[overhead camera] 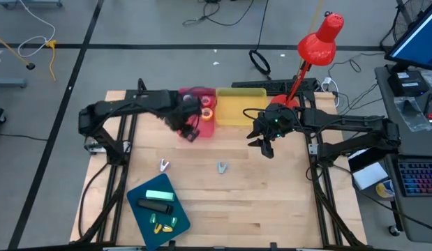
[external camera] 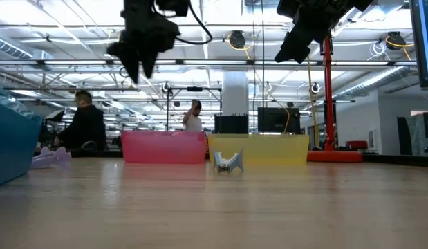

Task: Pick and place Stapler, Stapler remover, tape
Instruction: Put the purple staple remover into the yellow bin

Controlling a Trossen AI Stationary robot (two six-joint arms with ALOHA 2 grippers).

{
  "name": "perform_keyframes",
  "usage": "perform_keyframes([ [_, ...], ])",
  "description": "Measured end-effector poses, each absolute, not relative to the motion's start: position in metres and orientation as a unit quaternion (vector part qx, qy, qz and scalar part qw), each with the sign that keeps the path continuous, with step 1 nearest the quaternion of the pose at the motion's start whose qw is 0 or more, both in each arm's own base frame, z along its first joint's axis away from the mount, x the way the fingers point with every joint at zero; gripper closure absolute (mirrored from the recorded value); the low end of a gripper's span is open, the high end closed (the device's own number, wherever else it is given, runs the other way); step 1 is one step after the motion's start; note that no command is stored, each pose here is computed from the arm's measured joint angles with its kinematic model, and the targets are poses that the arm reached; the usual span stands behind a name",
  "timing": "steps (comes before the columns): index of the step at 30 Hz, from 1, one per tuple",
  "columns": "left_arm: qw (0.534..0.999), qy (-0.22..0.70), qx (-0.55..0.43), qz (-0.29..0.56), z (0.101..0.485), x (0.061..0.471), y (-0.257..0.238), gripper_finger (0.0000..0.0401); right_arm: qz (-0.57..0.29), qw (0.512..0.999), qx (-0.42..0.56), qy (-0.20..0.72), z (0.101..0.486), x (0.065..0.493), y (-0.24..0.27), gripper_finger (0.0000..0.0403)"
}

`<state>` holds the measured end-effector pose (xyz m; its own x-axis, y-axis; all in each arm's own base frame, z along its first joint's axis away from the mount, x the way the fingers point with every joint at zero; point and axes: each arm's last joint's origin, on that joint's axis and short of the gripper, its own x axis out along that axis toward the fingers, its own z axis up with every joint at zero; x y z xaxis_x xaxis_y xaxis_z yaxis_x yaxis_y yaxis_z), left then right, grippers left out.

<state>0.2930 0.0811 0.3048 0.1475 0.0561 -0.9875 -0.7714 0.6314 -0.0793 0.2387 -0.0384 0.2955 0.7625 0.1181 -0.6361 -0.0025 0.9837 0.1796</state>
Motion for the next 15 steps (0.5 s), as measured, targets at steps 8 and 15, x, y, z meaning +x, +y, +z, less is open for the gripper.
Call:
perform_keyframes([
  [8,0.623,0.650,-0.285,0.327,0.269,0.283,0.019,0.0190,0.033,0.936,0.081,0.340,0.296,0.239,-0.038,0.0259],
  [15,0.585,0.684,-0.285,0.329,0.214,0.268,-0.006,0.0190,0.033,0.936,0.082,0.340,0.296,0.239,-0.038,0.0259],
])
